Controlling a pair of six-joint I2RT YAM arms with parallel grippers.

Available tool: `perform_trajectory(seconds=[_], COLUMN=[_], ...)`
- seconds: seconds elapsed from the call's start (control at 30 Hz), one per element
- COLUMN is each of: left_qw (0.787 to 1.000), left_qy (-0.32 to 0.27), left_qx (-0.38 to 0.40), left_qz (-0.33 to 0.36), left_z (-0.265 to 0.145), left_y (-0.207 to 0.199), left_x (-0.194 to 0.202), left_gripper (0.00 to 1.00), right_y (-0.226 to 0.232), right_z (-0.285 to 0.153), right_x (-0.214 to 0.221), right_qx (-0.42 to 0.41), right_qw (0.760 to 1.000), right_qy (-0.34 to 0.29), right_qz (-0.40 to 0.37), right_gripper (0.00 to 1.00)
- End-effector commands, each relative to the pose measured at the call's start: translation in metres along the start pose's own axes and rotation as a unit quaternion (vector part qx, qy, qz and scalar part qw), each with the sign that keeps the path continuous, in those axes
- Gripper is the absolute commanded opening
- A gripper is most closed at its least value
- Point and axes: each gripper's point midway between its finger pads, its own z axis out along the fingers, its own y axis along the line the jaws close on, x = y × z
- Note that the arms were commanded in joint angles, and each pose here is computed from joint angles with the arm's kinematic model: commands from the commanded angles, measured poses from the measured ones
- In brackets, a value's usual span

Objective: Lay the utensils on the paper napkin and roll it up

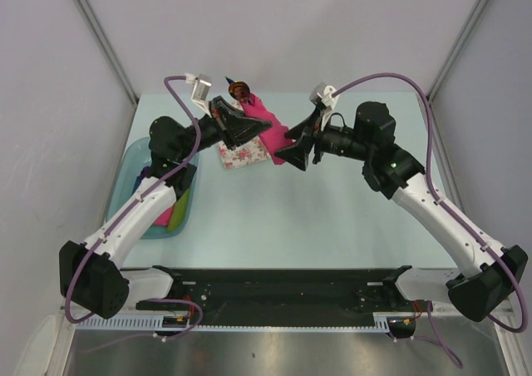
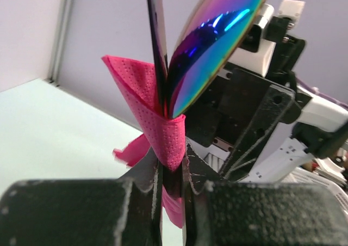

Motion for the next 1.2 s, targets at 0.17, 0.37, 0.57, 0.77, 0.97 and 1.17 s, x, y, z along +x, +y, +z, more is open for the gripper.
perform_trajectory(seconds=[0.17, 0.37, 0.57, 0.77, 0.97, 1.17], left_qw=[0.994, 0.991, 0.989, 0.989, 0.987, 0.986], left_qy=[-0.017, -0.014, -0.009, -0.008, -0.004, 0.005], left_qx=[0.1, 0.13, 0.144, 0.145, 0.154, 0.163], left_qz=[0.026, 0.034, 0.038, 0.037, 0.039, 0.032], left_z=[-0.003, -0.003, -0.005, -0.007, -0.009, -0.011], left_y=[-0.044, -0.056, -0.062, -0.063, -0.067, -0.07], left_x=[-0.017, -0.02, -0.019, -0.017, -0.016, -0.01], left_gripper=[0.0, 0.0, 0.0, 0.0, 0.0, 0.0], right_y=[0.037, 0.044, 0.057, 0.067, 0.068, 0.068], right_z=[0.004, 0.004, 0.002, 0.002, 0.005, 0.008], right_x=[-0.019, -0.014, -0.019, -0.009, -0.007, -0.009], right_qx=[-0.091, -0.111, -0.139, -0.146, -0.14, -0.146], right_qw=[0.995, 0.994, 0.99, 0.989, 0.99, 0.989], right_qy=[-0.035, -0.026, -0.034, -0.015, -0.005, -0.003], right_qz=[-0.022, -0.006, 0.004, 0.001, 0.002, -0.001], right_gripper=[0.54, 0.51, 0.43, 0.19, 0.31, 0.41])
